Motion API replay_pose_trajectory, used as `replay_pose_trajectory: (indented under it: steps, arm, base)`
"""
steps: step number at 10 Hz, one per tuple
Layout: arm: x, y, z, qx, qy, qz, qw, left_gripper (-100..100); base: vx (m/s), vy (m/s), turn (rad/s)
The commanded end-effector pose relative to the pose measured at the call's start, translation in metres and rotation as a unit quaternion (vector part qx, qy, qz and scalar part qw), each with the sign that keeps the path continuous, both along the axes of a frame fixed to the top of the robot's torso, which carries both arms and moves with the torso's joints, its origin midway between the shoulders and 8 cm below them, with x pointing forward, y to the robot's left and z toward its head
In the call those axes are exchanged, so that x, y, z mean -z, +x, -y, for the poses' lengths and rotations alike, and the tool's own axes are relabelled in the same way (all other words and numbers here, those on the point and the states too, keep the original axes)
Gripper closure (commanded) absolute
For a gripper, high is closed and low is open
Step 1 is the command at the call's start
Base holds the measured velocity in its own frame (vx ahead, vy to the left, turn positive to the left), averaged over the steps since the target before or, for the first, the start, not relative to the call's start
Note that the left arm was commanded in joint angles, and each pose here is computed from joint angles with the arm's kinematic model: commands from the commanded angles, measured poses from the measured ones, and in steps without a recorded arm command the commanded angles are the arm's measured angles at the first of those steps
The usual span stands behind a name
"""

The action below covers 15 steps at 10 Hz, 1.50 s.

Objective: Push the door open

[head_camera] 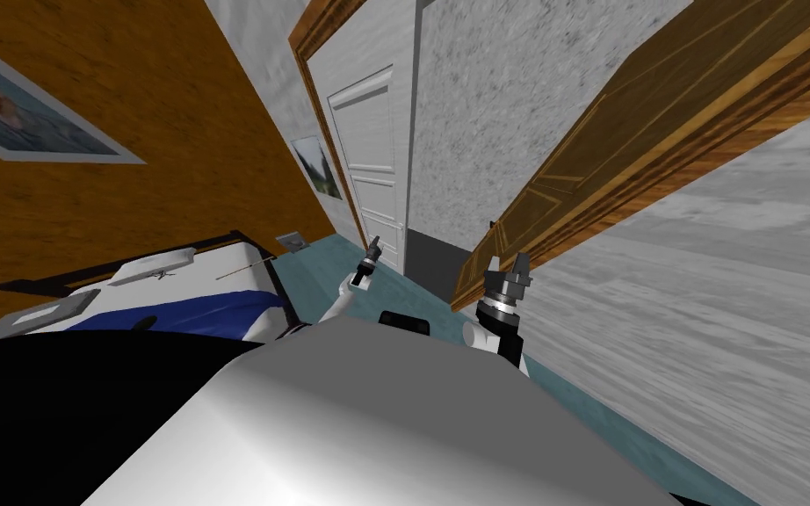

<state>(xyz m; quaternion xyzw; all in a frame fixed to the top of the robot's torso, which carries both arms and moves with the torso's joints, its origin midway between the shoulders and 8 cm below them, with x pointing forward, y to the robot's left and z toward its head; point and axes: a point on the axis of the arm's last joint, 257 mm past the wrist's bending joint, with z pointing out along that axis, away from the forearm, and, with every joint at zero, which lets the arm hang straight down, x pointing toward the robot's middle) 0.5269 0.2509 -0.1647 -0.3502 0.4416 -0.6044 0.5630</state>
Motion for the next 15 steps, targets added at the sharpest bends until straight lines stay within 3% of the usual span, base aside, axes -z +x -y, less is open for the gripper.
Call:
replay_pose_trajectory:
  steps: [1, 7, 11, 15]
  arm:
    - [0.009, 0.003, -0.002, 0.002, -0.001, -0.01, 0.9999, -100]
    - [0.044, 0.03, 0.001, 0.022, -0.001, -0.055, 0.9982, -100]
    - [0.058, 0.037, 0.0, 0.026, -0.001, -0.074, 0.9969, -100]
    - [0.078, 0.05, -0.002, 0.034, -0.001, -0.103, 0.9941, -100]
  base:
    - [0.051, 0.062, -0.027]
    - [0.06, 0.077, -0.082]
    - [0.059, 0.063, -0.05]
    - [0.055, 0.072, -0.072]
